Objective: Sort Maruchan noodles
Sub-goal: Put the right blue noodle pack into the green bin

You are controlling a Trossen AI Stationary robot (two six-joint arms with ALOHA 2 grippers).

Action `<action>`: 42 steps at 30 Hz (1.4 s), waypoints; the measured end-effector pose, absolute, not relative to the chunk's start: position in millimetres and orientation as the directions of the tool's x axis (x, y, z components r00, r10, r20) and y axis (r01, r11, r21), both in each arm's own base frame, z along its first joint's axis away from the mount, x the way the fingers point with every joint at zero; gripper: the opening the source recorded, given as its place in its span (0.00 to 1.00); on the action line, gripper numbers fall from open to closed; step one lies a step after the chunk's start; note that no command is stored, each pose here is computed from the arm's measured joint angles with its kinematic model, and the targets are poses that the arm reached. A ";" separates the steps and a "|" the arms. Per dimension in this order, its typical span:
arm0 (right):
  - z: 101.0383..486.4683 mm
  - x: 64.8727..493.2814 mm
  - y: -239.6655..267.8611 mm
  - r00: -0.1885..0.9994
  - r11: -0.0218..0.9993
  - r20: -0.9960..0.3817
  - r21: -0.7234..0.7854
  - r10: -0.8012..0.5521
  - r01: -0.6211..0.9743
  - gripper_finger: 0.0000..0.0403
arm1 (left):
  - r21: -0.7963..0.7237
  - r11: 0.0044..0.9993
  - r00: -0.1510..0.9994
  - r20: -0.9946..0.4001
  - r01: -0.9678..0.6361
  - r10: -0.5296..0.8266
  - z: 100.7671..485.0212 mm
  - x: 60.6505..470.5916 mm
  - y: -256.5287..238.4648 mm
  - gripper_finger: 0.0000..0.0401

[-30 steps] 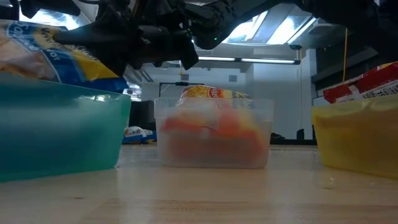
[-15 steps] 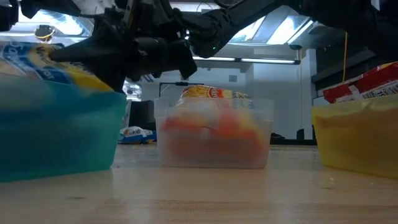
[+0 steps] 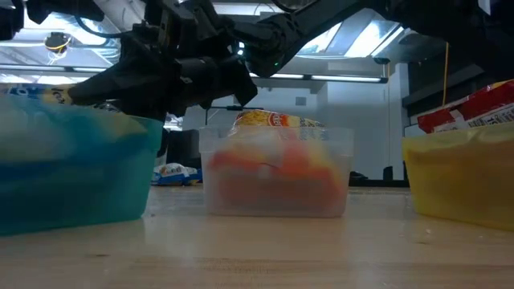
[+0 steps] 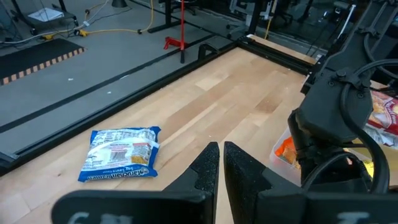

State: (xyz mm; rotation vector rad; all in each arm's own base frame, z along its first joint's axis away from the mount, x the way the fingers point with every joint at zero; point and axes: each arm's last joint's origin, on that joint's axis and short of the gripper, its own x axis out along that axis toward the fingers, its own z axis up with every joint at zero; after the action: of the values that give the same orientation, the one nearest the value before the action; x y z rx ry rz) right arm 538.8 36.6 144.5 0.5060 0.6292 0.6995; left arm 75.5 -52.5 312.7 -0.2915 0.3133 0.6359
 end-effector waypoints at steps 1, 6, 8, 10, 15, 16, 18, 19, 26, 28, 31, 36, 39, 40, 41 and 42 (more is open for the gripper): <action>144.4 538.9 36.5 0.602 0.666 -0.358 0.610 0.714 -0.429 0.30 | -0.169 0.767 0.761 -0.372 -0.619 0.532 312.7 75.5 -52.5 0.04; 145.0 539.6 29.5 0.613 0.676 -0.352 0.592 0.707 -0.439 0.42 | -0.169 0.767 0.760 -0.374 -0.619 0.531 312.7 75.5 -52.5 0.04; 144.8 539.7 25.9 0.618 0.680 -0.355 0.592 0.702 -0.433 0.46 | -0.169 0.767 0.760 -0.374 -0.619 0.531 312.7 75.5 -52.5 0.04; 144.7 539.9 21.7 0.623 0.684 -0.355 0.592 0.697 -0.427 0.49 | -0.169 0.767 0.760 -0.374 -0.619 0.531 312.7 75.5 -52.6 0.04; 148.7 539.7 9.2 0.641 0.696 -0.355 0.587 0.680 -0.414 0.51 | -0.170 0.767 0.760 -0.374 -0.619 0.531 312.7 75.5 -52.5 0.04; 151.2 539.9 8.0 0.646 0.698 -0.346 0.576 0.680 -0.426 0.51 | -0.170 0.767 0.761 -0.374 -0.619 0.531 312.7 75.5 -52.6 0.04; 158.3 539.1 5.2 0.654 0.705 -0.339 0.553 0.677 -0.444 0.50 | -0.168 0.767 0.760 -0.374 -0.619 0.531 312.7 75.5 -52.6 0.04; 161.4 539.0 4.8 0.658 0.709 -0.332 0.536 0.676 -0.459 0.50 | -0.165 0.769 0.761 -0.374 -0.618 0.531 312.7 75.5 -52.5 0.04; 173.6 536.9 31.1 0.622 0.682 -0.304 0.470 0.722 -0.561 0.45 | -0.163 0.770 0.761 -0.373 -0.617 0.531 312.7 75.5 -52.5 0.04; 173.9 536.5 45.5 0.619 0.686 -0.307 0.431 0.722 -0.586 0.44 | -0.163 0.770 0.760 -0.373 -0.618 0.531 312.7 75.6 -52.6 0.04; 173.6 536.6 61.9 0.655 0.732 -0.329 0.329 0.681 -0.596 0.43 | -0.162 0.770 0.761 -0.373 -0.617 0.532 312.7 75.6 -52.6 0.04; 178.4 538.7 70.1 0.700 0.760 -0.298 0.235 0.650 -0.606 0.41 | -0.164 0.769 0.761 -0.373 -0.618 0.531 312.7 75.5 -52.5 0.04; 176.8 538.9 69.1 0.721 0.787 -0.319 0.196 0.615 -0.584 0.40 | -0.167 0.769 0.761 -0.372 -0.617 0.531 312.8 75.7 -52.8 0.04; 176.8 539.1 68.3 0.726 0.793 -0.320 0.192 0.608 -0.579 0.39 | -0.167 0.769 0.761 -0.372 -0.617 0.531 312.8 75.7 -52.8 0.04; 176.8 539.2 68.2 0.729 0.795 -0.320 0.189 0.605 -0.576 0.39 | -0.167 0.769 0.762 -0.372 -0.617 0.531 312.8 75.7 -52.8 0.04; 176.5 539.4 67.8 0.730 0.796 -0.320 0.188 0.604 -0.576 0.39 | -0.167 0.769 0.762 -0.371 -0.617 0.531 312.8 75.7 -52.7 0.04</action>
State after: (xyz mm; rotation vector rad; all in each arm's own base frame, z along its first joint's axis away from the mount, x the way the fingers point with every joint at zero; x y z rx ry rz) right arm 539.4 67.8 176.5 0.0781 0.3789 0.6502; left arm 75.7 -52.7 312.8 -0.2886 0.3132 0.6340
